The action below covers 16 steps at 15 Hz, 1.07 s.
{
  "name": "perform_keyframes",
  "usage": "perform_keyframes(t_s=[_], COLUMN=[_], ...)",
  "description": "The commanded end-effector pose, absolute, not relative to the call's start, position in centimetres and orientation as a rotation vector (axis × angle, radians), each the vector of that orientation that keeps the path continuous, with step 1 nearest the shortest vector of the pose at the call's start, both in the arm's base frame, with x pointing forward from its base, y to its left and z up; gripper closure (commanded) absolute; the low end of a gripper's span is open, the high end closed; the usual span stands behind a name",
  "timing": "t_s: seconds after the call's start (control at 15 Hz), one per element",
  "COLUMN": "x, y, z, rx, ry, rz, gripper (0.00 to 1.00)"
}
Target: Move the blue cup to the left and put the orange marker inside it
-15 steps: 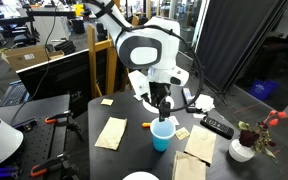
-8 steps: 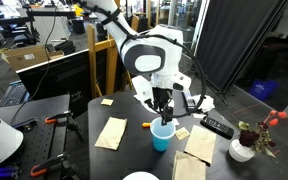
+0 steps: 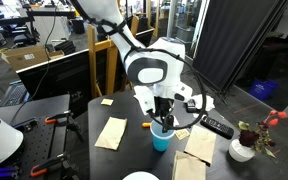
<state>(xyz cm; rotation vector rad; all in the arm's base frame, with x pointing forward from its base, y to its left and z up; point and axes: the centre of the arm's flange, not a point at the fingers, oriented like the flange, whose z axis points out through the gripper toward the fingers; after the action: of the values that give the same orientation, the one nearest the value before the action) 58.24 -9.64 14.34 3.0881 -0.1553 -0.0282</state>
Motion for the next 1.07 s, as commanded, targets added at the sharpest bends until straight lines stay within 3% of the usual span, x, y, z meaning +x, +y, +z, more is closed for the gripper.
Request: perform_keyframes(t_s=[0.0,0.13,0.67,1.0], x=[59.05,59.05,58.87,58.85], y=[-10.1,-10.09,-10.06,-9.86], z=[13.5,13.18,12.77,13.51], rx=[3.109,3.11,3.109,3.097], ry=[-0.138,-0.138,-0.138,-0.14], rz=[-0.016,-0.022,-0.025,-0.005], gripper=[0.27,0.38,0.99,0.99])
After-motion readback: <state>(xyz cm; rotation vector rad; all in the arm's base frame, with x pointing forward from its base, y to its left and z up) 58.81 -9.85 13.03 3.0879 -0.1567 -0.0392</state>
